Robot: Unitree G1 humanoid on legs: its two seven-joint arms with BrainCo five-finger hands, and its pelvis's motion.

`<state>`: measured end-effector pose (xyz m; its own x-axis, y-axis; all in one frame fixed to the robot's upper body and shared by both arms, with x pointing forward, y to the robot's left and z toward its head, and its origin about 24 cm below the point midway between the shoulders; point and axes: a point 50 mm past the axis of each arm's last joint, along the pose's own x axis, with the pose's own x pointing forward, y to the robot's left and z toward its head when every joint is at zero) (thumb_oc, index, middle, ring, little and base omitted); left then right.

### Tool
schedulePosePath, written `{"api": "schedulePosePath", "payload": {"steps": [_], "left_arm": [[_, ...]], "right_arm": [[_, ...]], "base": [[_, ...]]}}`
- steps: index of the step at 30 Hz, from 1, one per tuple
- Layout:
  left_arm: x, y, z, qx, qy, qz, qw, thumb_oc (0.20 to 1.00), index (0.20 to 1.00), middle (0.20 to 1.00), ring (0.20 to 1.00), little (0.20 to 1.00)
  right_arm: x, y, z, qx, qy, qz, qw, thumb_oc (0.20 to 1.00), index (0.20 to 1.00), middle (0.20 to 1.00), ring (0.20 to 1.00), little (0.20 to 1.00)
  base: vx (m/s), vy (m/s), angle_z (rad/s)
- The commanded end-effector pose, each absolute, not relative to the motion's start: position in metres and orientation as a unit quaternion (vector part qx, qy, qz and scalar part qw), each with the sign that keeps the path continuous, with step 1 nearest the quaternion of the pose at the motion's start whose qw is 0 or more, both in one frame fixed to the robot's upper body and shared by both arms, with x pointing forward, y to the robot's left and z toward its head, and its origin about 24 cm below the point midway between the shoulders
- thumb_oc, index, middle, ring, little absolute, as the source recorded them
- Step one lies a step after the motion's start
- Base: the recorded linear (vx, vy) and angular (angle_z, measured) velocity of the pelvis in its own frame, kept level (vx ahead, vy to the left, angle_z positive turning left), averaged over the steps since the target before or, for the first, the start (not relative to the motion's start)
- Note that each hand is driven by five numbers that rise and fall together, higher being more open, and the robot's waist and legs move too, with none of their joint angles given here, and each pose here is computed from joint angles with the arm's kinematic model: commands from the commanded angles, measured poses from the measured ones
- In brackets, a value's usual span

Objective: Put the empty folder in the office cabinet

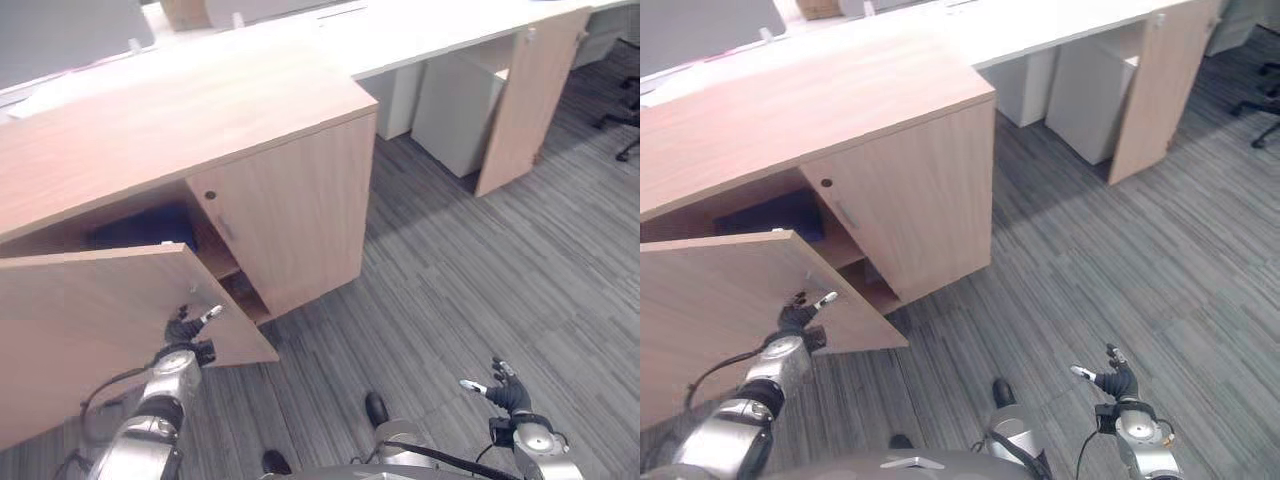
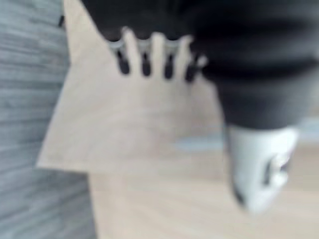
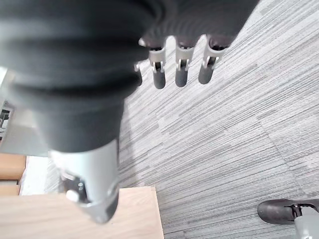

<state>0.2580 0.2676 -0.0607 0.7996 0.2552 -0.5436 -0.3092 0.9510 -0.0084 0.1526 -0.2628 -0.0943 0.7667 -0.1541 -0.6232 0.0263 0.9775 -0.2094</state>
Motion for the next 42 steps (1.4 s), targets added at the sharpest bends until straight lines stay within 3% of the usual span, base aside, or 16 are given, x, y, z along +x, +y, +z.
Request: {"api": "schedulePosePath", "payload": {"steps": [1,9,14,21,31,36,37,42], "left_arm": [[0.279,0.307,-0.026,-0.045,0.241,0.199,0.949,1.0,1.0,1.0,1.0,1.0],[0.25,0.302,-0.058,-0.079,0.303,0.202,0.928,1.0,1.0,1.0,1.0,1.0],[0.197,0.251,-0.112,-0.125,0.377,0.141,0.907,1.0,1.0,1.0,1.0,1.0],[0.13,0.222,-0.147,-0.152,0.465,0.097,0.867,1.0,1.0,1.0,1.0,1.0],[0.087,0.2,-0.165,-0.136,0.546,0.059,0.825,1.0,1.0,1.0,1.0,1.0],[0.07,0.202,-0.171,-0.118,0.608,0.099,0.779,1.0,1.0,1.0,1.0,1.0],[0.065,0.204,-0.173,-0.102,0.632,0.085,0.764,1.0,1.0,1.0,1.0,1.0],[0.063,0.196,-0.174,-0.101,0.656,0.066,0.745,1.0,1.0,1.0,1.0,1.0]], "right_arm": [[0.187,-0.26,-0.069,-0.136,0.264,-0.01,0.955,1.0,1.0,1.0,1.0,1.0],[0.184,-0.256,-0.076,-0.156,0.276,0.011,0.948,1.0,1.0,1.0,1.0,1.0],[0.19,-0.252,-0.083,-0.165,0.302,0.016,0.939,1.0,1.0,1.0,1.0,1.0],[0.191,-0.241,-0.094,-0.171,0.329,0.048,0.927,1.0,1.0,1.0,1.0,1.0],[0.173,-0.224,-0.125,-0.117,0.432,0.057,0.893,1.0,1.0,1.0,1.0,1.0],[0.153,-0.212,-0.142,-0.109,0.514,0.095,0.846,1.0,1.0,1.0,1.0,1.0],[0.138,-0.207,-0.151,-0.095,0.556,0.102,0.819,1.0,1.0,1.0,1.0,1.0],[0.117,-0.207,-0.159,-0.067,0.61,0.092,0.784,1.0,1.0,1.0,1.0,1.0]], "base": [[0.19,-0.189,-0.13],[0.09,-0.184,0.02],[0.01,-0.177,0.23],[0.0,-0.052,0.18],[-0.01,0.002,0.07],[0.03,0.0,0.13],[0.09,-0.017,0.05],[0.08,-0.014,0.07]]}}
